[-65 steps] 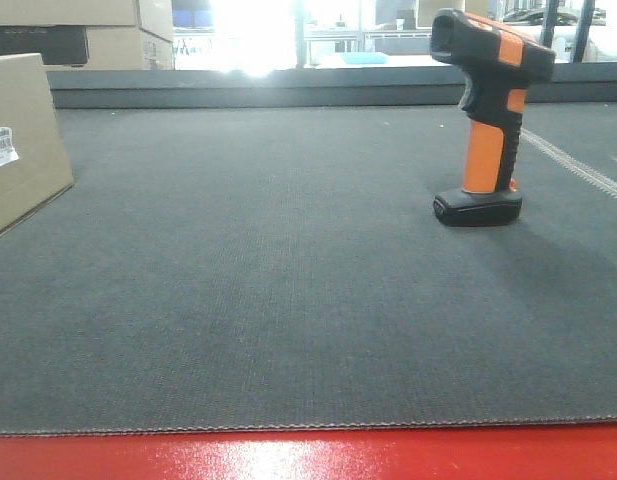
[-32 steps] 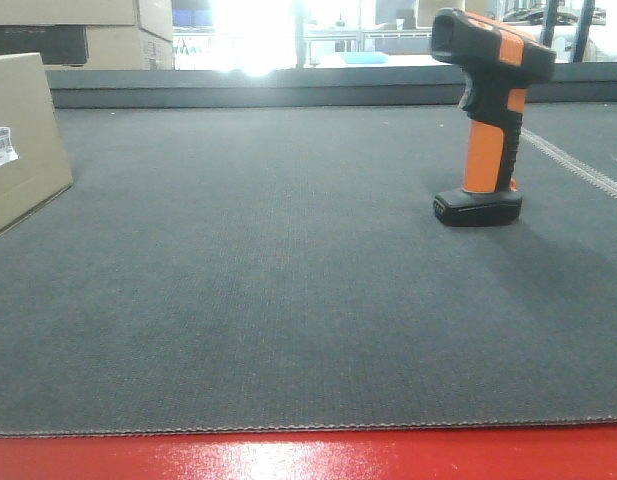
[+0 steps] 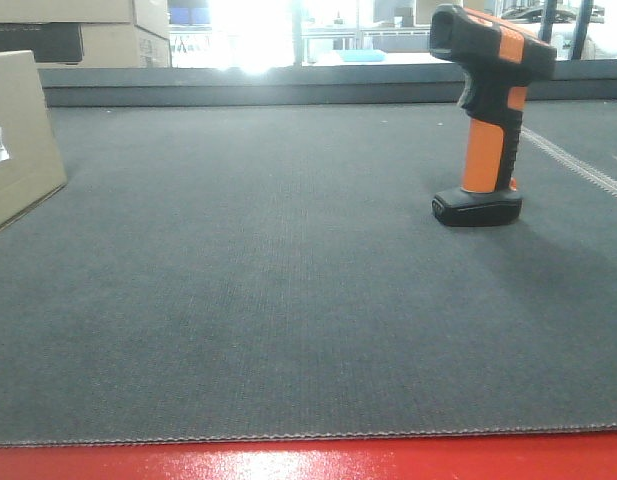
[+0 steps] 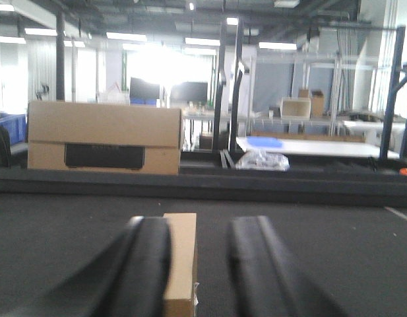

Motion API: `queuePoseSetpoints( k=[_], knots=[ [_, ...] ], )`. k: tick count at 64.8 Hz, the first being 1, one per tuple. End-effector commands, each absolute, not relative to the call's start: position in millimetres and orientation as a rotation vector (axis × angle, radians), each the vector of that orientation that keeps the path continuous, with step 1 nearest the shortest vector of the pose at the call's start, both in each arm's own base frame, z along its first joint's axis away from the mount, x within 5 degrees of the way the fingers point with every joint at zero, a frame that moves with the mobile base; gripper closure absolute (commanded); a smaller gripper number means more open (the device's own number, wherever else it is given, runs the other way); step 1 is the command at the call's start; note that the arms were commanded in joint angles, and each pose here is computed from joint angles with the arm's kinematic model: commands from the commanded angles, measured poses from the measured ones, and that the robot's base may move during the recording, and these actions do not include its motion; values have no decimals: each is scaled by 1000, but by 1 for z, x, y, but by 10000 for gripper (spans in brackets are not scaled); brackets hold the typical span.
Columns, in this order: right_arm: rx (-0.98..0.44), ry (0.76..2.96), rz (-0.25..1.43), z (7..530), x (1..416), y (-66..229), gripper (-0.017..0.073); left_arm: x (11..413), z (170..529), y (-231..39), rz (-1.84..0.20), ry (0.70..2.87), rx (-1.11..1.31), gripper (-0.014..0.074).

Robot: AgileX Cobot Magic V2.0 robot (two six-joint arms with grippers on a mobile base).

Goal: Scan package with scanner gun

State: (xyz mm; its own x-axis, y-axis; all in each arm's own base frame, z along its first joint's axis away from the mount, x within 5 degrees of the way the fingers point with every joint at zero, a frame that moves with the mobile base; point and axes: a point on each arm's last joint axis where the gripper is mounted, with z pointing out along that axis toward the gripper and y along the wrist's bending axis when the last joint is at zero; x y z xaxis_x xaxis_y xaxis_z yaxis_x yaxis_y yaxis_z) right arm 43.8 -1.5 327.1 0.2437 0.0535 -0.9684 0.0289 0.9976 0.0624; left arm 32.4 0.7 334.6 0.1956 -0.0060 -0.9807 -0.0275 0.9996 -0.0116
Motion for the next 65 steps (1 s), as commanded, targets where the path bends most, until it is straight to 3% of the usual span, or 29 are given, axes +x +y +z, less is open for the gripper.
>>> queuePoseSetpoints(
  k=[1, 6, 13, 20, 28, 53, 65],
  knots=[
    [72, 1357, 12, 343, 54, -2, 577, 35, 358, 1, 11, 1430, -32, 251],
    [75, 1384, 10, 353, 69, -3, 396, 42, 378, 1, 11, 1437, -32, 162],
    [79, 1417, 10, 366, 88, -4, 153, 57, 401, 1, 10, 1453, -32, 113],
    [82, 1466, 10, 372, 108, -6, -17, 80, 413, 1, -9, 1537, -36, 64],
    [86, 1502, 6, 371, 129, -7, -1, 102, 421, -1, -30, 1664, -21, -2],
    [42, 1489, 52, 367, 152, 1, -1, 222, 436, 7, 4, 2305, 77, 5],
    [23, 1498, 70, 366, 152, 5, -1, 274, 432, 19, 1, 2424, 120, 5]
  ],
)
